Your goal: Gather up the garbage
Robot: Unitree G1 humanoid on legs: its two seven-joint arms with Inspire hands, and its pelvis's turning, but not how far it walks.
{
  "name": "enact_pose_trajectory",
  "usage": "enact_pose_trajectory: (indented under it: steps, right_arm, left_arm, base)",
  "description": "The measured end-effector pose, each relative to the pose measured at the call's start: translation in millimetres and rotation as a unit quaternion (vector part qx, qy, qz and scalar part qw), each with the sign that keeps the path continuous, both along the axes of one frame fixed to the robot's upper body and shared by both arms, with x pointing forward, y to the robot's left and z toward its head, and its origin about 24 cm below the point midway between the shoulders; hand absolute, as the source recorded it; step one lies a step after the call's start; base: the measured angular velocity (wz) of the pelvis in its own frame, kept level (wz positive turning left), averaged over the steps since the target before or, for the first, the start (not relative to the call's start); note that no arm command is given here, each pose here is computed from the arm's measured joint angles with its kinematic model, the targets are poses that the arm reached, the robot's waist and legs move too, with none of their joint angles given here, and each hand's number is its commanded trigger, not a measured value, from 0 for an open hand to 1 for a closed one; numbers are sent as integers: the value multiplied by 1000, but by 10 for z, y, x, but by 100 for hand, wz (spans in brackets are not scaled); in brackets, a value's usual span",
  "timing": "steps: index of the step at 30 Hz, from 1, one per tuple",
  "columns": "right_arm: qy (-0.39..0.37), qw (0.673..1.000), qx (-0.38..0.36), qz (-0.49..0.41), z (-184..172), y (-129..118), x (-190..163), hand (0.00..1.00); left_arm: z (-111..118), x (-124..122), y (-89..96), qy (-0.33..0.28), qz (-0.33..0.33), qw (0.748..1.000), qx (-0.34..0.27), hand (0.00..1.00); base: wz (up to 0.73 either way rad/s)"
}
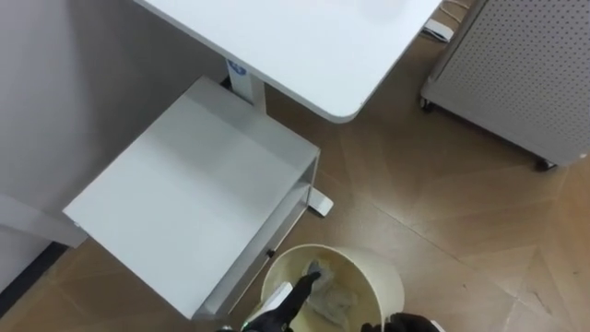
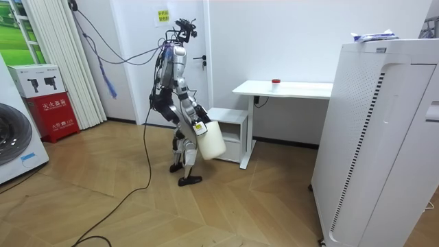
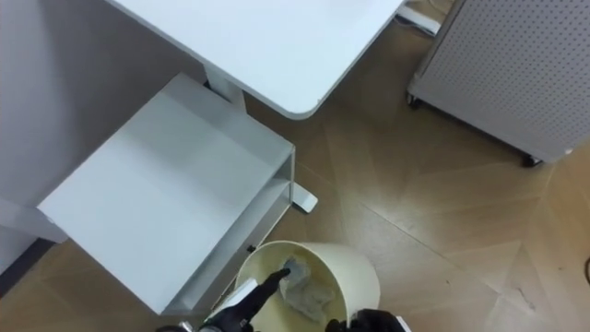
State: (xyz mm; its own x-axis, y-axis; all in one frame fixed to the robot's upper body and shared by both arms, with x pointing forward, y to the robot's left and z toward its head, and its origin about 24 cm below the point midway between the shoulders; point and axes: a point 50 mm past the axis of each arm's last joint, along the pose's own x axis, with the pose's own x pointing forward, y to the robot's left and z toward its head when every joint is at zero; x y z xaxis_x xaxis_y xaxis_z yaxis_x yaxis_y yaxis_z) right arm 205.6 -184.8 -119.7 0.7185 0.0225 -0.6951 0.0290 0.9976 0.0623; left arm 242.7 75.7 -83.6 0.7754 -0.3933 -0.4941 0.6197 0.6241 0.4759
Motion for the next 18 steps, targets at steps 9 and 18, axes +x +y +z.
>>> enact_pose_trajectory:
  steps: [9, 18]
  right_arm:
    - [12, 1000, -13, 12, -23, -76, -56, 100]
    - [14, 999, -12, -40, -52, -311, -248, 100]
  left_arm:
    - [-45, -83, 75, 0, -19, 1000, 20, 0]
    - [220, 17, 188, -78, 23, 996, -46, 0]
  base:
    - [-52]
    - [-33]
